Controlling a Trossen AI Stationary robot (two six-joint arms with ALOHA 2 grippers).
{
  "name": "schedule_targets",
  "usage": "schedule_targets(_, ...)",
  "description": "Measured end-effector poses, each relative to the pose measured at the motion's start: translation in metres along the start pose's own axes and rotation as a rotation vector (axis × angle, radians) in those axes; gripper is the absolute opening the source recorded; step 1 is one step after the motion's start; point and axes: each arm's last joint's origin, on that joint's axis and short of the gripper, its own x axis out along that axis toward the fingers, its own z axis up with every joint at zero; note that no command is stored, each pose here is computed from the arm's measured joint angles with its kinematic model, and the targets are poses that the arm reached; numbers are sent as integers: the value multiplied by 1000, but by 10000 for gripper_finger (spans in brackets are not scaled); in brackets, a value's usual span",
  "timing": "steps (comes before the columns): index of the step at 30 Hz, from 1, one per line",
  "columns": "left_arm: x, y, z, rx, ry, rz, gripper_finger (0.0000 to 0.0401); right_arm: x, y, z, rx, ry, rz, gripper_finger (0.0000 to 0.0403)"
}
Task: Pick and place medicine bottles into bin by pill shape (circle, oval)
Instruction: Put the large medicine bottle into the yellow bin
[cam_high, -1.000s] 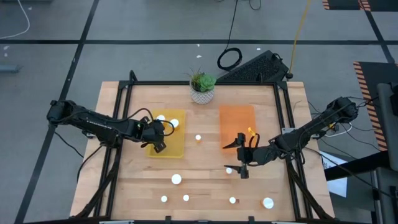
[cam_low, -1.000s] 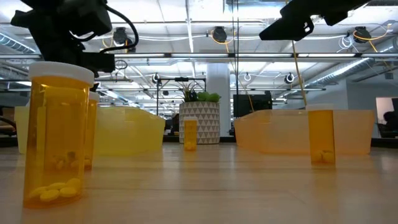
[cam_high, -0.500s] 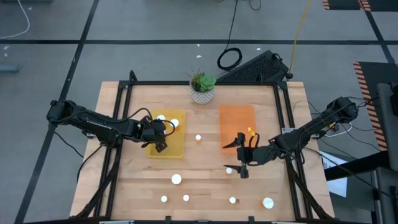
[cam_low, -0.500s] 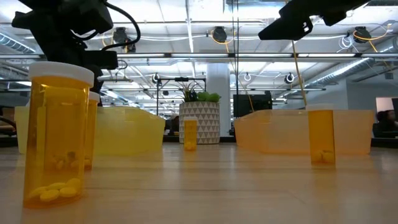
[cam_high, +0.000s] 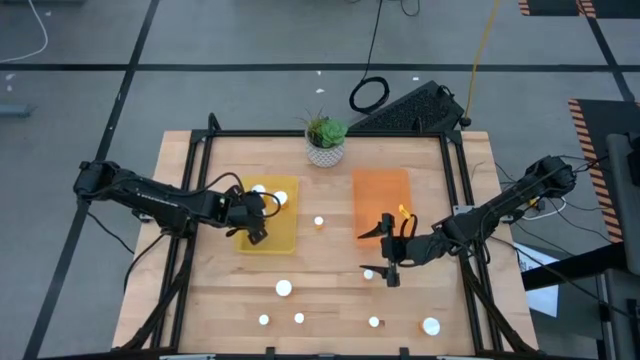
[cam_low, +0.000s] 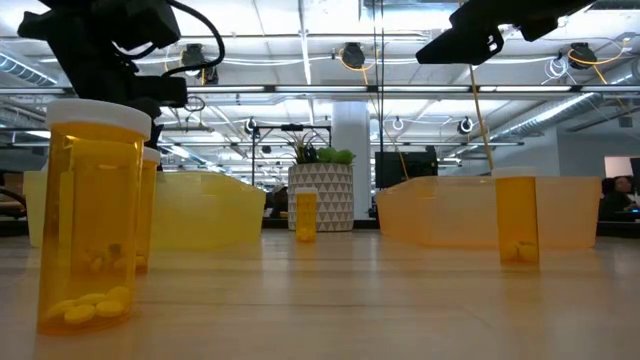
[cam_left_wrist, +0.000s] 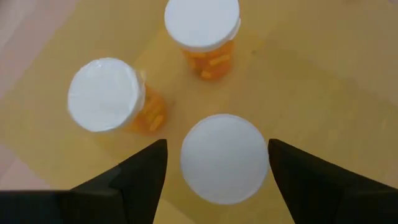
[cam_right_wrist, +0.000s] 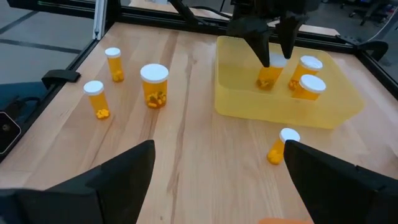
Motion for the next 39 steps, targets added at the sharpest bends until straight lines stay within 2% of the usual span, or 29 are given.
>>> schedule_targets(13,-8,1,4,24,12,8,282,0,0,0,99,0,2,352)
schedule_targets(18,-20,2,11,16,-11,-4,282,4,2,1,117,-19,5,352)
schedule_targets(25,-31,-1,16,61,-55,-32,282,31,14,-3,128,-82,69,352)
schedule_targets(30,-40,-6,19,81,-88,-63,282,51,19,-5,111,-36,74,352)
schedule_targets(39,-64,-21,24,135,-173,-139,282,85,32,14,87,28,107,352)
